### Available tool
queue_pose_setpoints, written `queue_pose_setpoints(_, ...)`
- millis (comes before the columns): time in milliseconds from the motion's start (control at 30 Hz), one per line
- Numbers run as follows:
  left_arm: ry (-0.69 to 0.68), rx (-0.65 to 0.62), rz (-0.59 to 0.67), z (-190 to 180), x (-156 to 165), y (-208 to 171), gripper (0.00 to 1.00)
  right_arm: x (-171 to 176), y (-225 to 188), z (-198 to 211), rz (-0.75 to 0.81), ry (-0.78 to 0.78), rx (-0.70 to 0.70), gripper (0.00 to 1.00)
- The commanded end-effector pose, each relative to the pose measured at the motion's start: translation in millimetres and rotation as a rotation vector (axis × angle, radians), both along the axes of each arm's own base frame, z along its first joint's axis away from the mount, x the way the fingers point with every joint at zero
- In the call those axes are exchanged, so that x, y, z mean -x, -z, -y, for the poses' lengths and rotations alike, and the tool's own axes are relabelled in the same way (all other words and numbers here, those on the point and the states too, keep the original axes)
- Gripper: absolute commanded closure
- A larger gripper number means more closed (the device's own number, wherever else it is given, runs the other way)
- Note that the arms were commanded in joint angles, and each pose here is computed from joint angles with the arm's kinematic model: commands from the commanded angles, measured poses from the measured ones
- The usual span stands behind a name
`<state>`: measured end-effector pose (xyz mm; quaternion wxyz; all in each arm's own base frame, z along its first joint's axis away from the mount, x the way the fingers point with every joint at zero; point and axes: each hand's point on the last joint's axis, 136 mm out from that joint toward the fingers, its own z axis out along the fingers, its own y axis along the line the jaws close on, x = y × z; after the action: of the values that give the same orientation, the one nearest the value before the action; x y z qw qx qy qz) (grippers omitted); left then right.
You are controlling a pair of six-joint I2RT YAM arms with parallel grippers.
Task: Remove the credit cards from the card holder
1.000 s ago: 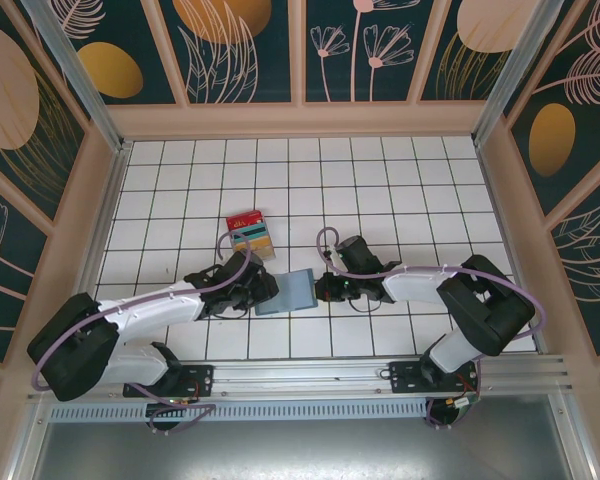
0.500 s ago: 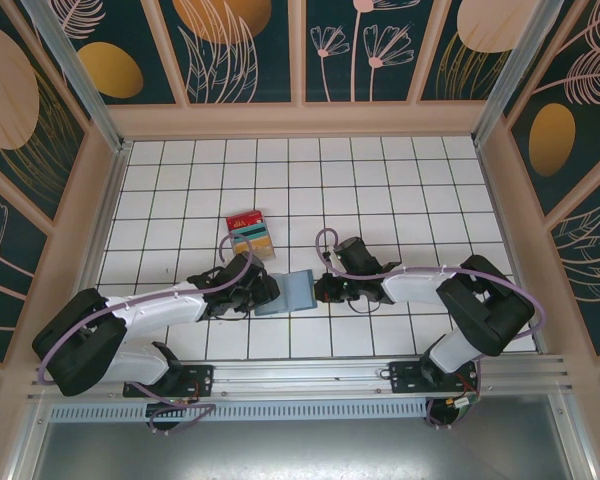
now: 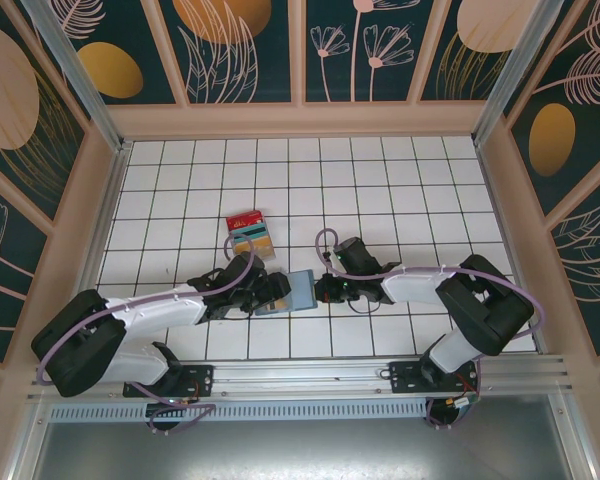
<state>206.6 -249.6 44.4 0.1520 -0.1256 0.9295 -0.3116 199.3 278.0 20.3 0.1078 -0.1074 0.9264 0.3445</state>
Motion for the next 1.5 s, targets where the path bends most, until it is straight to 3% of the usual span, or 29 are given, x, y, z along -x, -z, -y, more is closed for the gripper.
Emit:
queue_pose_setpoints(0,0.033,0.076,0.043,14,-2,-20,0.24,6,4,-4,-0.01,-0.016,-0.003,1.0)
queue_pose_setpoints(300,-0.021,-0.054,0.043,-13,-2,-17,0.25,5,3,-5,-0.009,-0.018,-0.002,1.0)
queue_pose_setpoints(633,-0.034,-0.066,0.058,-15,-4,-19,0.28,4,3,-5,-0.012,-0.016,-0.003,1.0)
queue_pose_setpoints(967,-0.101,-0.177,0.029,-34,-7,-8,0.31,5,4,-4,-0.011,-0.016,-0.002,1.0)
queue_pose_setpoints(1200,-0.06,-0.068,0.031,-16,-4,-8,0.31,5,5,-5,-0.016,-0.017,-0.004,1.0)
queue_pose_setpoints(1467,-0.038,-0.122,-0.027,-20,4,12,0.31,5,6,-6,-0.018,-0.019,-0.003,1.0)
